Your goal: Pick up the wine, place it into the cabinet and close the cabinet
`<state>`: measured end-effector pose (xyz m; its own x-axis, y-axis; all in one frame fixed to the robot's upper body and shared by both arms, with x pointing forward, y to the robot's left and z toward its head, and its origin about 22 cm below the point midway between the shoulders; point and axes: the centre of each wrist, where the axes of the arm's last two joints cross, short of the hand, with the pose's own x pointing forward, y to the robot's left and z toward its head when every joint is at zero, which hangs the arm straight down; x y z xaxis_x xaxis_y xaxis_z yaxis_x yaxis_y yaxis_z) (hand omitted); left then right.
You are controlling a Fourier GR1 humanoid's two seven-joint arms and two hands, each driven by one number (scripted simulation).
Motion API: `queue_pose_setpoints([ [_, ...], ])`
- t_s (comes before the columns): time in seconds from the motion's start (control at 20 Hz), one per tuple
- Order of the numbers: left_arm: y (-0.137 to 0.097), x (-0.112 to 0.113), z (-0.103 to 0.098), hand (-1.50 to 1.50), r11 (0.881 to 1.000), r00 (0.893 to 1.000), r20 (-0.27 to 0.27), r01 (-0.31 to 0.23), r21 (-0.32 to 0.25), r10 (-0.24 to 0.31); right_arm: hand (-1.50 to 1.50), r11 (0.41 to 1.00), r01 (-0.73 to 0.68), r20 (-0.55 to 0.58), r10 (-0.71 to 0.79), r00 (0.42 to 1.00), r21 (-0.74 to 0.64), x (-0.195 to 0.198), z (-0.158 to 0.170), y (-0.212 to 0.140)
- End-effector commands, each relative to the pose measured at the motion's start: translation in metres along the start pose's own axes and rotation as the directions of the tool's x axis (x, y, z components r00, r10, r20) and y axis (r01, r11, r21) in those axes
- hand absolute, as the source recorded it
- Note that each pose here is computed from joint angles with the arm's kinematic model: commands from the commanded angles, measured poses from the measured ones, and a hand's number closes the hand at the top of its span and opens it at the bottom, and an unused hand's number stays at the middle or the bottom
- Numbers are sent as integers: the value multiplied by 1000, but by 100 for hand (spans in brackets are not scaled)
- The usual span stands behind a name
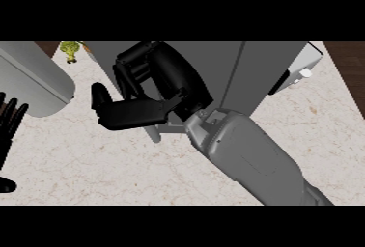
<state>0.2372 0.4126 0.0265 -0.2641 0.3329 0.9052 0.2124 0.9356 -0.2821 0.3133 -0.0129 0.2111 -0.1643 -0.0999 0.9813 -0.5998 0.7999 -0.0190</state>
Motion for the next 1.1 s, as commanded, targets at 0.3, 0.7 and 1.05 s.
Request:
queue_pose_setpoints([
  [0.3, 4, -5, 1, -150, 1000, 1000, 3, -16, -3, 16, 150, 997, -55, -36, 53, 998, -53, -39, -16, -57],
  [0.7, 1, -5, -6, -150, 999, 1000, -19, -19, -30, 18, 150, 989, -108, -3, 109, 994, -97, -35, -14, -103],
  [1.05, -10, 6, -26, -150, 998, 1000, 0, -27, -64, 27, 150, 988, -135, -19, 134, 991, -80, -47, -22, -94],
])
